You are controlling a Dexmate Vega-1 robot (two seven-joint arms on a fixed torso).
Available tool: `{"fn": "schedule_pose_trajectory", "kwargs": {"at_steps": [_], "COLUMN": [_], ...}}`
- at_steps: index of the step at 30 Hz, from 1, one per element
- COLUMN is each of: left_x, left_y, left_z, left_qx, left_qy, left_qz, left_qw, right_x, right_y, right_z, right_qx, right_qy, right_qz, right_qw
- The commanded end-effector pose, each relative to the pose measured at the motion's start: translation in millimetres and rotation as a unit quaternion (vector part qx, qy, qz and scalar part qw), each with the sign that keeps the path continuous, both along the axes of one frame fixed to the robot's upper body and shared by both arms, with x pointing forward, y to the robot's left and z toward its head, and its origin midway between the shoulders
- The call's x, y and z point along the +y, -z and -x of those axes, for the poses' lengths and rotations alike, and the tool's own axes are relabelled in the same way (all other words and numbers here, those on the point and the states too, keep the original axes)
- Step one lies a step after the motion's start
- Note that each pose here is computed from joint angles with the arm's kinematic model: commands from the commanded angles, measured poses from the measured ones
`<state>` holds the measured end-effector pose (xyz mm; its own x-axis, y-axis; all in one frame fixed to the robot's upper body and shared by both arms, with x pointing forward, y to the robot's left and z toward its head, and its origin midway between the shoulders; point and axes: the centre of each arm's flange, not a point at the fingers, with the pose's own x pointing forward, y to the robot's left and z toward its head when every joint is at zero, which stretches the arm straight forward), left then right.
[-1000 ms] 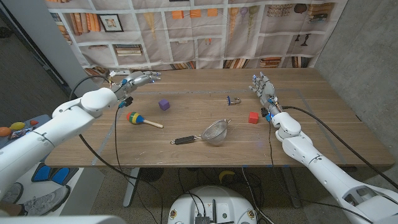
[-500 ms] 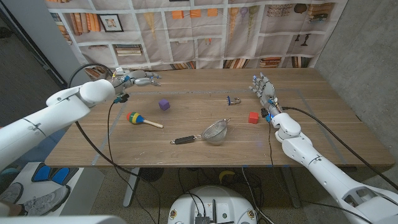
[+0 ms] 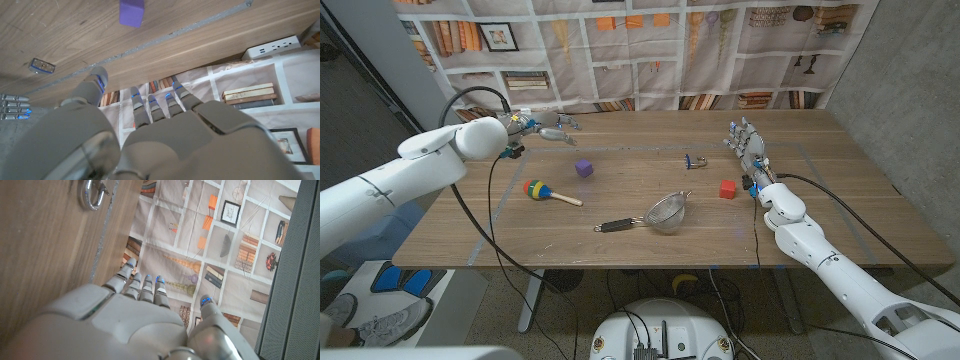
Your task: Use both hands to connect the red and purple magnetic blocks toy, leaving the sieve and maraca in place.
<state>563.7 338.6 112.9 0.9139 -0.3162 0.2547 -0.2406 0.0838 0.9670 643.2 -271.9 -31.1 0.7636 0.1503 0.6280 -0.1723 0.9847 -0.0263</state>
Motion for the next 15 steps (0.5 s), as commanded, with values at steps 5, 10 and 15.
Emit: {"fn": "schedule_pose_trajectory", "kwargs": {"at_steps": [5, 10, 15], "left_x": [-6.3, -10.1, -14.1], "left_y": [-7.9, -9.6, -11.2], "left_z": [-7.8, -13.0, -17.8], "left_qx": [-0.015, -0.005, -0.008], "left_qy": [-0.029, -0.030, -0.034], "left_qz": [-0.152, -0.187, -0.224], "left_qw": [0.988, 0.982, 0.974], "right_x": [-2.7, -3.2, -4.2], "right_y": [3.4, 3.5, 3.7], "right_z": [0.1, 0.0, -0.5], "right_qx": [0.002, 0.003, 0.004], "right_qy": [0.005, 0.005, 0.004], "right_qz": [-0.009, -0.008, -0.009], "right_qw": [0.9999, 1.0000, 1.0000]}}
